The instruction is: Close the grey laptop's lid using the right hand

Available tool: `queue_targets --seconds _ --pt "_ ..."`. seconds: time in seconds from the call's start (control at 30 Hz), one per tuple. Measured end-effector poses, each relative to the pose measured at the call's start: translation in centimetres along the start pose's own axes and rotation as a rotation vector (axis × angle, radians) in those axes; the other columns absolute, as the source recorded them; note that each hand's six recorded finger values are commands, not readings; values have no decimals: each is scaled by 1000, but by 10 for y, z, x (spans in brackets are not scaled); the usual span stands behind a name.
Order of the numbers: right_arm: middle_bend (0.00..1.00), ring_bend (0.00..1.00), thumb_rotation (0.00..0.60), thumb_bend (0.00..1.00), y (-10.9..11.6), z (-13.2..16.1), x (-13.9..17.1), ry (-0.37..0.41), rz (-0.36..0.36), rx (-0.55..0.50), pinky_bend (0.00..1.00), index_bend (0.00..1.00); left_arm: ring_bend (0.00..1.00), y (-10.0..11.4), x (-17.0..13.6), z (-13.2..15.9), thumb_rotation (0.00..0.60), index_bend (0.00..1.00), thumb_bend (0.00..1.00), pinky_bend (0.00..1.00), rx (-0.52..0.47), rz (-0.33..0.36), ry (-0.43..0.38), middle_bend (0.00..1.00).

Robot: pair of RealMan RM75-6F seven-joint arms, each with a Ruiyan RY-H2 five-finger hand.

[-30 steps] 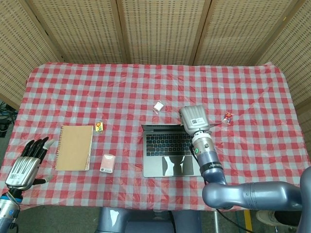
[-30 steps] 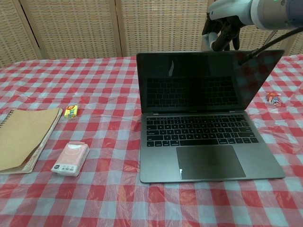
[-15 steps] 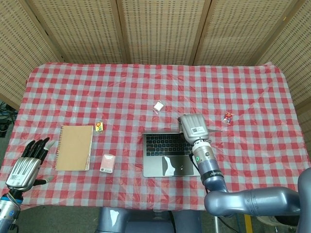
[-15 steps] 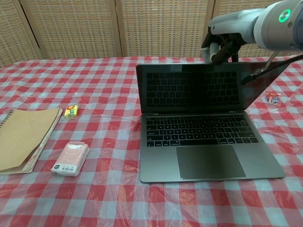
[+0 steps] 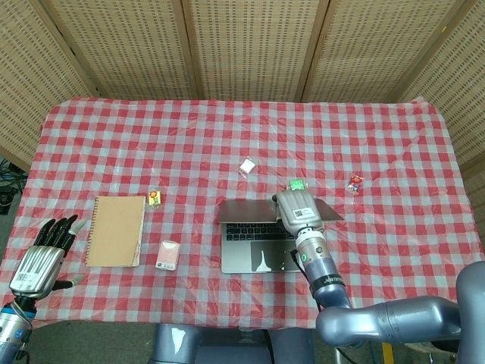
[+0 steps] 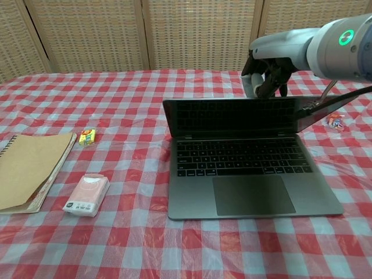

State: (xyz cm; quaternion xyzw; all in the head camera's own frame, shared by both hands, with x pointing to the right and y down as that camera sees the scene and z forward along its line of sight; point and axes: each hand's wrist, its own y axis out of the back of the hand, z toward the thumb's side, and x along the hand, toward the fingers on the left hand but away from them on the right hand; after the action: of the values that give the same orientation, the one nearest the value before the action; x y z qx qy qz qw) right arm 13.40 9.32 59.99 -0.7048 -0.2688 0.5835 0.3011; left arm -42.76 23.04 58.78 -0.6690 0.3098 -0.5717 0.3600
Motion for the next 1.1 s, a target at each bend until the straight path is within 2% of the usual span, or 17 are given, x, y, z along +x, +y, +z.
queue_targets --seconds 0.33,1.1 --pt "547 527 600 1000 0 8 12 14 -1 1 529 620 0 1 -2 3 600 0 0 0 0 3 -11 0" --pt "547 527 600 1000 -12 4 24 -5 38 11 530 621 0 3 -4 6 600 0 0 0 4 9 -23 0"
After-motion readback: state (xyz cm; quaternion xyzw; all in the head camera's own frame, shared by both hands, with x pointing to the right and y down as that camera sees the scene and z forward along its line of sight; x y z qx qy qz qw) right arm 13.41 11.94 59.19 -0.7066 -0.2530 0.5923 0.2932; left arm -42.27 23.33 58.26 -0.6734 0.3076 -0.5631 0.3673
